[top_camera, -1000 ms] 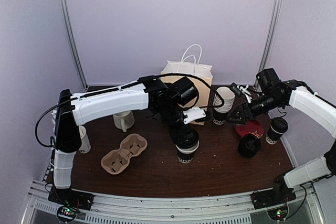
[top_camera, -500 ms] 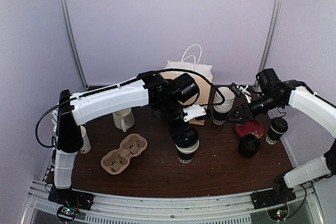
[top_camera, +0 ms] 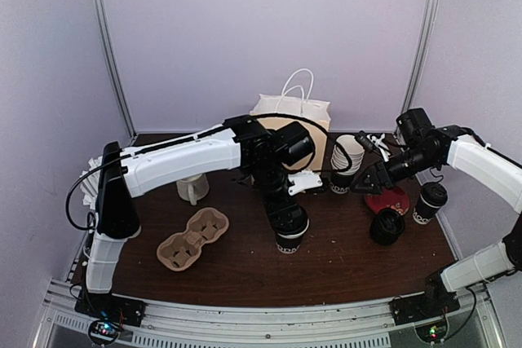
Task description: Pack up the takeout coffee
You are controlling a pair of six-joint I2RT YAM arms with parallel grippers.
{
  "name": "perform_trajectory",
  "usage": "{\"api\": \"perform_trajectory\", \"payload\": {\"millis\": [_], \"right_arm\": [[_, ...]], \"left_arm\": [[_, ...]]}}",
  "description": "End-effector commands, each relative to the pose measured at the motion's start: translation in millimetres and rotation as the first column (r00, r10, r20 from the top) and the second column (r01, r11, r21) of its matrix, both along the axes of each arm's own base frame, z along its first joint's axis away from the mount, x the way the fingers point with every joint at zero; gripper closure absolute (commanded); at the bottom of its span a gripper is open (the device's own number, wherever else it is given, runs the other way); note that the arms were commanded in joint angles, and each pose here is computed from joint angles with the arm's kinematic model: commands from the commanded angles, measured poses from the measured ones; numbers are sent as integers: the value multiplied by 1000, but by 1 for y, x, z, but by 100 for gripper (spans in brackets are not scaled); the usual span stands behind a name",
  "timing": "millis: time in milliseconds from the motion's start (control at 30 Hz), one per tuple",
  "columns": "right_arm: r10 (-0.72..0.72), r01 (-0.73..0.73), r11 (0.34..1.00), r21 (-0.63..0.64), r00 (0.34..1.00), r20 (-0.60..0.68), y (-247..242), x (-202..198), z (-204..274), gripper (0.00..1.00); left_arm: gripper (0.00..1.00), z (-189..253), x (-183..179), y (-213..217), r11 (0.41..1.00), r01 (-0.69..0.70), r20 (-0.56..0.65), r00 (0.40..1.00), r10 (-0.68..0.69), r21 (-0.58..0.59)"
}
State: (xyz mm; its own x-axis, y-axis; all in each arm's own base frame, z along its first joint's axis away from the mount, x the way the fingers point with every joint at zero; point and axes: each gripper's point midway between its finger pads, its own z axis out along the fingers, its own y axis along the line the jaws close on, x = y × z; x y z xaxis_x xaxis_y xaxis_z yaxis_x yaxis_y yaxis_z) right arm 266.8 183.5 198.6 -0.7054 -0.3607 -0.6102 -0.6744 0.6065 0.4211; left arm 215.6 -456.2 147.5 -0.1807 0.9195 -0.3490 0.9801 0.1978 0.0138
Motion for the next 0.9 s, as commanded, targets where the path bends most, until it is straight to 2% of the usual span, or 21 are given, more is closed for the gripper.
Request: {"api": "perform_trajectory", "payload": {"millis": [0, 400, 467, 533, 867], "right_arm": [[3, -4, 1000, 14, 1000, 25, 0, -3, 6, 33], [6, -6, 1000, 27, 1000, -6, 4, 2, 1, 33], [5, -5, 1000, 26, 1000, -6, 4, 2, 1, 33], [5, -4, 1000, 25, 1000, -6, 4, 1, 0, 33], [0, 0, 1000, 31, 1000, -9, 3, -1, 0, 33]], "left_arm": [[27, -8, -1, -4, 1000, 23, 6, 1000, -23, 19], [19, -12, 2, -6, 999, 23, 20, 1000, -23, 28], [4, -12, 3, -6, 999, 19, 27, 999, -20, 27], [3, -7, 5, -7, 1000, 18, 36, 999, -19, 17], [3, 74, 4, 1, 990, 2, 163, 986, 21, -138]]}}
